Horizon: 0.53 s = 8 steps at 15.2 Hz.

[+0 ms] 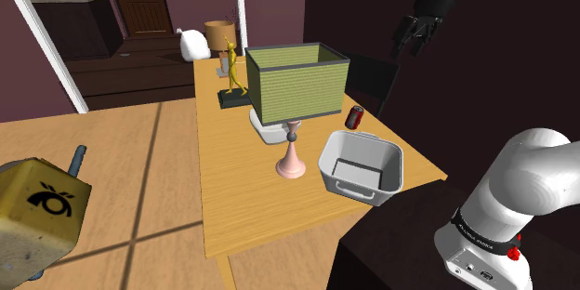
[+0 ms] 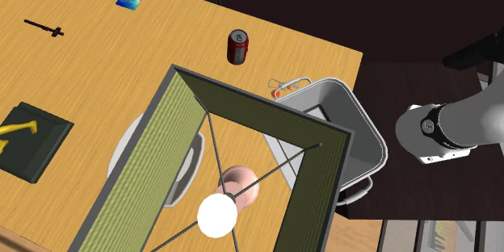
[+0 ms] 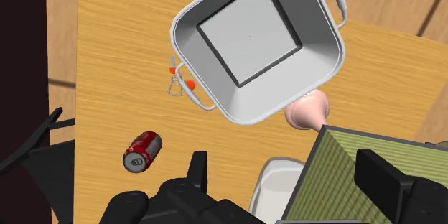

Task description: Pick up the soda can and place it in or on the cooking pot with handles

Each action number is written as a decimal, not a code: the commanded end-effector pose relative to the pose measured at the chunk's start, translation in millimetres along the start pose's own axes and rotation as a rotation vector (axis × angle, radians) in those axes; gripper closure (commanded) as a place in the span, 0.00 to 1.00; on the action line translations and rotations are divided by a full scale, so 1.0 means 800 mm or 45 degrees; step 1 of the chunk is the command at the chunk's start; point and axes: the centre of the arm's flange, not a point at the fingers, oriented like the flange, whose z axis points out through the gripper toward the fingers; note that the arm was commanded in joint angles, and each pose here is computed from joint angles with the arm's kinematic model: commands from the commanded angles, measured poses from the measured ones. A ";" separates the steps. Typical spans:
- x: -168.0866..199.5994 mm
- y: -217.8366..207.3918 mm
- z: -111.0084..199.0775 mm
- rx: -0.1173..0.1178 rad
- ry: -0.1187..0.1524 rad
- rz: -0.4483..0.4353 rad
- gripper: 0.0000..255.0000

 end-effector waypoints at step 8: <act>0.045 0.062 0.089 0.015 -0.015 -0.004 0.00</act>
